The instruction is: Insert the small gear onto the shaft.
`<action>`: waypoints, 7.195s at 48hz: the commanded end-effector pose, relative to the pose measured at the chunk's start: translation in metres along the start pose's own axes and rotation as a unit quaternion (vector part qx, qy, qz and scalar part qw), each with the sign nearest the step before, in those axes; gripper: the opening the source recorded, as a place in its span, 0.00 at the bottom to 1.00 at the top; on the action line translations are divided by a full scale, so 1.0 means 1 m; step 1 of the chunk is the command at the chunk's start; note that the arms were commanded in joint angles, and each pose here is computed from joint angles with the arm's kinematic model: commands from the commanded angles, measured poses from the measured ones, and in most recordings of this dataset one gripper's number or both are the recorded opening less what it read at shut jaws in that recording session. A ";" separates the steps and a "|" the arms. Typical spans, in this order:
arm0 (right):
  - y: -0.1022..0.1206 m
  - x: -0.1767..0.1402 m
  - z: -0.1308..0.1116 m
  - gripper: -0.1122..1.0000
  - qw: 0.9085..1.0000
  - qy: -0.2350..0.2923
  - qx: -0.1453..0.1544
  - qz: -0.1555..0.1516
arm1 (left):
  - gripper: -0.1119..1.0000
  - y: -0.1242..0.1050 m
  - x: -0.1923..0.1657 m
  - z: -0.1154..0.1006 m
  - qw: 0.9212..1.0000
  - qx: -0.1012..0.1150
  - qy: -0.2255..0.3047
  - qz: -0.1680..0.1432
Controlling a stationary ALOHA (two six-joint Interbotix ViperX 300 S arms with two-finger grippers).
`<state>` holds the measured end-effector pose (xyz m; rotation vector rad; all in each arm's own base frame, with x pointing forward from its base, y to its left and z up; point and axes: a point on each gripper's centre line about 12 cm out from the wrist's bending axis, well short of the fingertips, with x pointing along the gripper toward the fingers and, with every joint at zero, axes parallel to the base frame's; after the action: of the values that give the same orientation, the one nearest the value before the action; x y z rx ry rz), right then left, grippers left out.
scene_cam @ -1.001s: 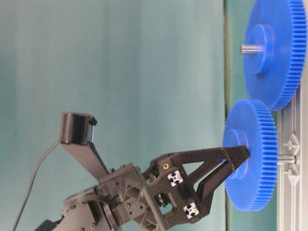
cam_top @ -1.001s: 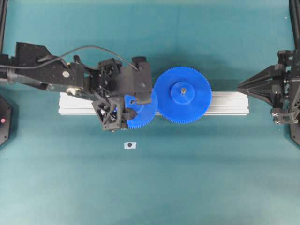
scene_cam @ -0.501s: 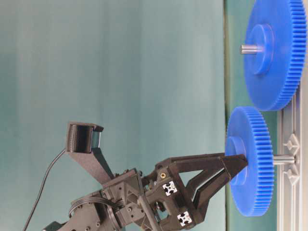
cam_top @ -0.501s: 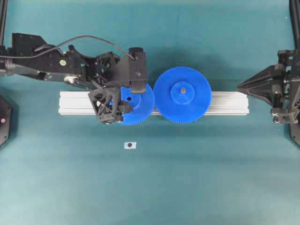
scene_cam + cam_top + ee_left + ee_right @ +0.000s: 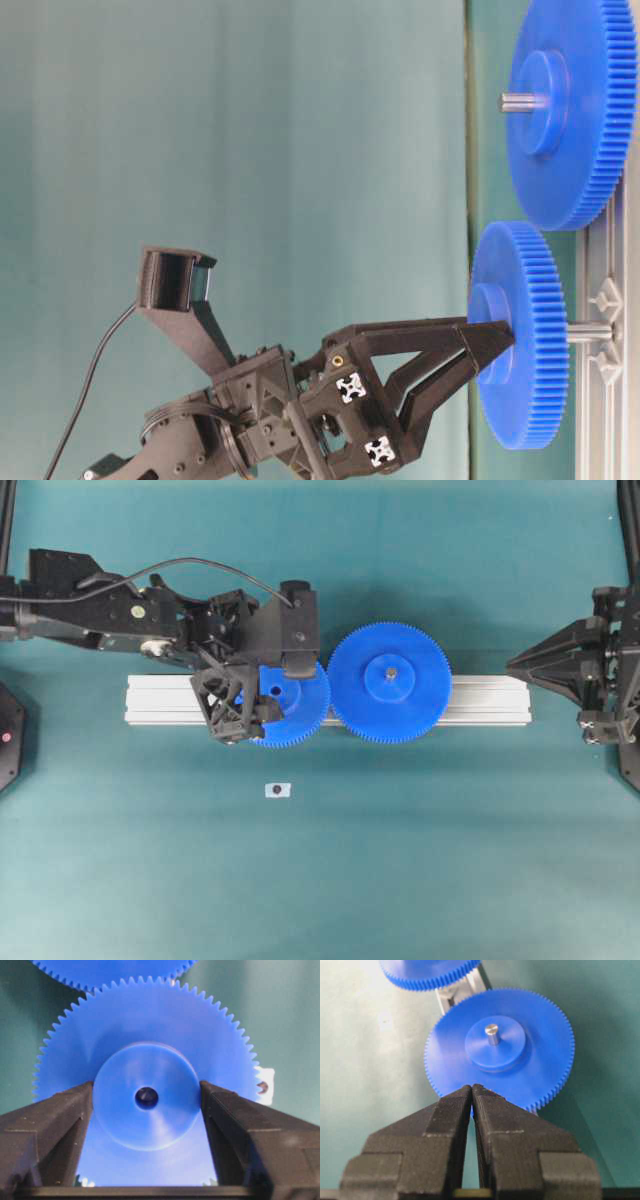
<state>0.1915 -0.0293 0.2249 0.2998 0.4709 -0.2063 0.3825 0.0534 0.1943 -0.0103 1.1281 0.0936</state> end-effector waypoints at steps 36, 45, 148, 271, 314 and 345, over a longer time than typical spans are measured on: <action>0.001 0.000 0.005 0.24 1.000 -0.008 0.004 0.000 | 0.88 0.002 -0.026 0.018 0.999 0.003 -0.042 0.004; 0.000 -0.002 0.004 0.24 1.000 -0.012 0.004 0.001 | 0.88 0.000 -0.040 0.013 0.999 0.005 -0.053 0.004; -0.002 -0.033 -0.011 0.24 0.997 -0.079 -0.001 0.021 | 0.88 -0.034 -0.156 -0.093 0.955 0.005 -0.293 -0.035; 0.002 -0.044 -0.005 0.24 0.995 -0.075 -0.067 0.020 | 0.88 -0.034 -0.150 -0.110 0.945 -0.019 -0.323 -0.046; 0.002 -0.044 -0.006 0.24 0.995 -0.070 -0.067 0.019 | 0.88 -0.034 -0.148 -0.112 0.946 -0.020 -0.320 -0.046; 0.002 -0.044 -0.007 0.24 0.995 -0.065 -0.070 0.017 | 0.88 -0.034 -0.145 -0.113 0.949 -0.019 -0.313 -0.045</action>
<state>0.1484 -0.0198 0.2290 0.1584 0.3743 -0.1619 0.2202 0.0038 0.2718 -0.0675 0.4992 0.0364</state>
